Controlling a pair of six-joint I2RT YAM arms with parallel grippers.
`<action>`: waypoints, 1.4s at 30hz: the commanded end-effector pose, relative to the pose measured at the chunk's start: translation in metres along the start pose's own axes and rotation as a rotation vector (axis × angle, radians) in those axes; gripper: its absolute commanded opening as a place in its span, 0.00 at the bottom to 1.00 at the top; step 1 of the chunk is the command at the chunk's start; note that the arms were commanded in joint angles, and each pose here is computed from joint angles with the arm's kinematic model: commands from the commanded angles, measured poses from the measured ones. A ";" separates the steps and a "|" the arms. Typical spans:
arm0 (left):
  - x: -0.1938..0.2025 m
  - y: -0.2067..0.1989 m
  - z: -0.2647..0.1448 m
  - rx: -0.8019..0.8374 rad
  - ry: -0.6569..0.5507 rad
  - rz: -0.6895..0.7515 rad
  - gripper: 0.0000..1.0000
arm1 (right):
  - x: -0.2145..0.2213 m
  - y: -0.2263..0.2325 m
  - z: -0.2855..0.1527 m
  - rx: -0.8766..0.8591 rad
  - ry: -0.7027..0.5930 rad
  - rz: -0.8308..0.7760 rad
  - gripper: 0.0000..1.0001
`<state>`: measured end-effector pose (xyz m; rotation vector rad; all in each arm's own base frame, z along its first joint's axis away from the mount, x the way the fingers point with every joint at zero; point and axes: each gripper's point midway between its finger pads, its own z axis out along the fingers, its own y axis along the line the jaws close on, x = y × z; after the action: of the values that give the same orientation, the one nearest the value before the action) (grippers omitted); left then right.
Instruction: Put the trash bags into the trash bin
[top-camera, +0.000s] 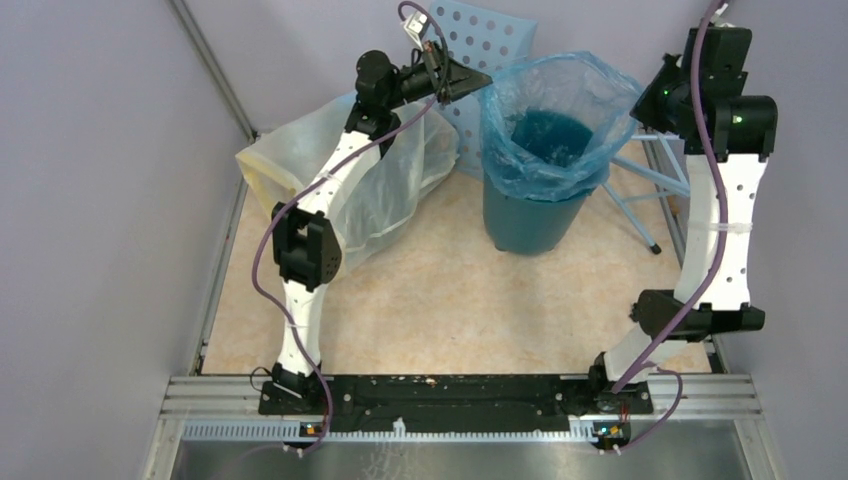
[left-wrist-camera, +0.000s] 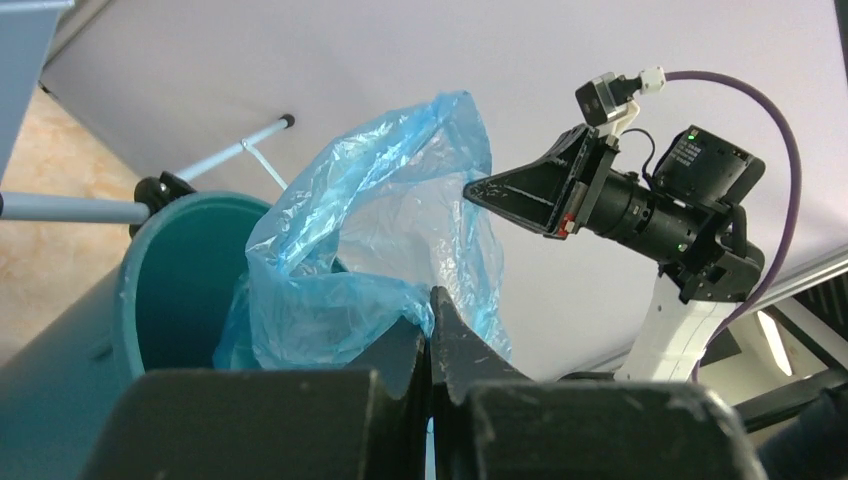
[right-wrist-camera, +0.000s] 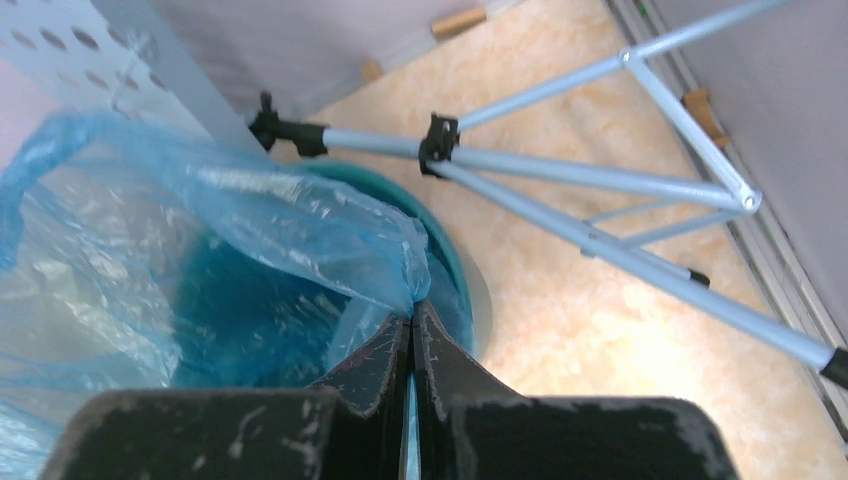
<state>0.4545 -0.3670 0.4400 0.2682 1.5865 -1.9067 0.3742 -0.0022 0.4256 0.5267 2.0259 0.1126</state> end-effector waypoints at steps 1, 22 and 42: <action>-0.025 -0.031 0.006 0.086 -0.066 0.064 0.00 | -0.007 0.012 0.010 -0.059 0.017 0.013 0.00; 0.009 0.007 -0.007 -0.031 0.040 0.037 0.00 | 0.083 0.021 0.050 -0.149 0.306 -0.006 0.00; 0.022 0.019 -0.056 -0.149 0.046 -0.026 0.00 | 0.075 -0.058 0.030 0.051 0.222 0.068 0.08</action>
<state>0.4749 -0.3168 0.3682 0.0825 1.8283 -1.7934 0.3573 -0.0355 0.3132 0.6790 2.3403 0.1092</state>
